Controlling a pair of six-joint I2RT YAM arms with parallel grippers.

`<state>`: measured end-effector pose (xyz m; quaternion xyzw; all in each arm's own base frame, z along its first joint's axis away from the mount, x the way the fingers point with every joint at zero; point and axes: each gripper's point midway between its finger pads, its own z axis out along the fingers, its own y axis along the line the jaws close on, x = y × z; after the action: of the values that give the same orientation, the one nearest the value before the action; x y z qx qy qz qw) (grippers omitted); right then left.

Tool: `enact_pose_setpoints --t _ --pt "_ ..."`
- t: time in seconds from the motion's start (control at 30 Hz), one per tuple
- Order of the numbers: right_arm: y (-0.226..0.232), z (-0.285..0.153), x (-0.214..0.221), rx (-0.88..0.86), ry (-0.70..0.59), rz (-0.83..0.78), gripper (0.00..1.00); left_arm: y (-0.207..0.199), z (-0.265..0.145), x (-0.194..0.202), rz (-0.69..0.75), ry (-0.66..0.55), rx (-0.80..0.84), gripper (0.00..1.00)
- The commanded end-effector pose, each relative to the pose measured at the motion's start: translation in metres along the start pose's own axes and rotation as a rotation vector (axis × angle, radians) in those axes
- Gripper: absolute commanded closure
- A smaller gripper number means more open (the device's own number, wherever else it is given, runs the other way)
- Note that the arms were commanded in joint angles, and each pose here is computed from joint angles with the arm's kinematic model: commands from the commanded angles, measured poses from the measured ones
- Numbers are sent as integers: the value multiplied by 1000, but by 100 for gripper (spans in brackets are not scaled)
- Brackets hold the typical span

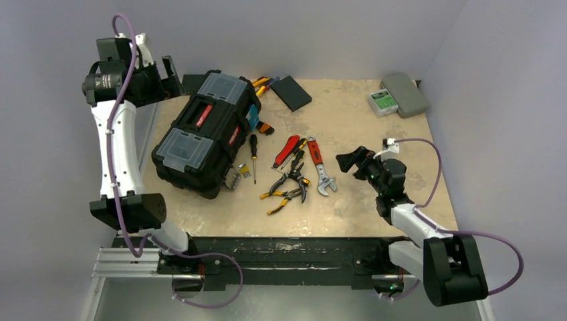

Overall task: Pack the tool kit
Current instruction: Move the toolbox to the center of the board.

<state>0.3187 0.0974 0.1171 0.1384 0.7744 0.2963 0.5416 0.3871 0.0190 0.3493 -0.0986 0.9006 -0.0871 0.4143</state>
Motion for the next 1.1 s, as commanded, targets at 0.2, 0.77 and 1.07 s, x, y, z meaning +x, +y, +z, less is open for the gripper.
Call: enact_pose_setpoints --t 0.2,0.77,1.07 --pt "128 19 -25 -345 43 55 1 32 87 18 -83 195 67 5" --pt "249 126 13 -522 166 408 1 11 138 65 -211 366 248 15" --pt "247 196 52 -466 197 605 1 -3 129 95 -247 352 229 23"
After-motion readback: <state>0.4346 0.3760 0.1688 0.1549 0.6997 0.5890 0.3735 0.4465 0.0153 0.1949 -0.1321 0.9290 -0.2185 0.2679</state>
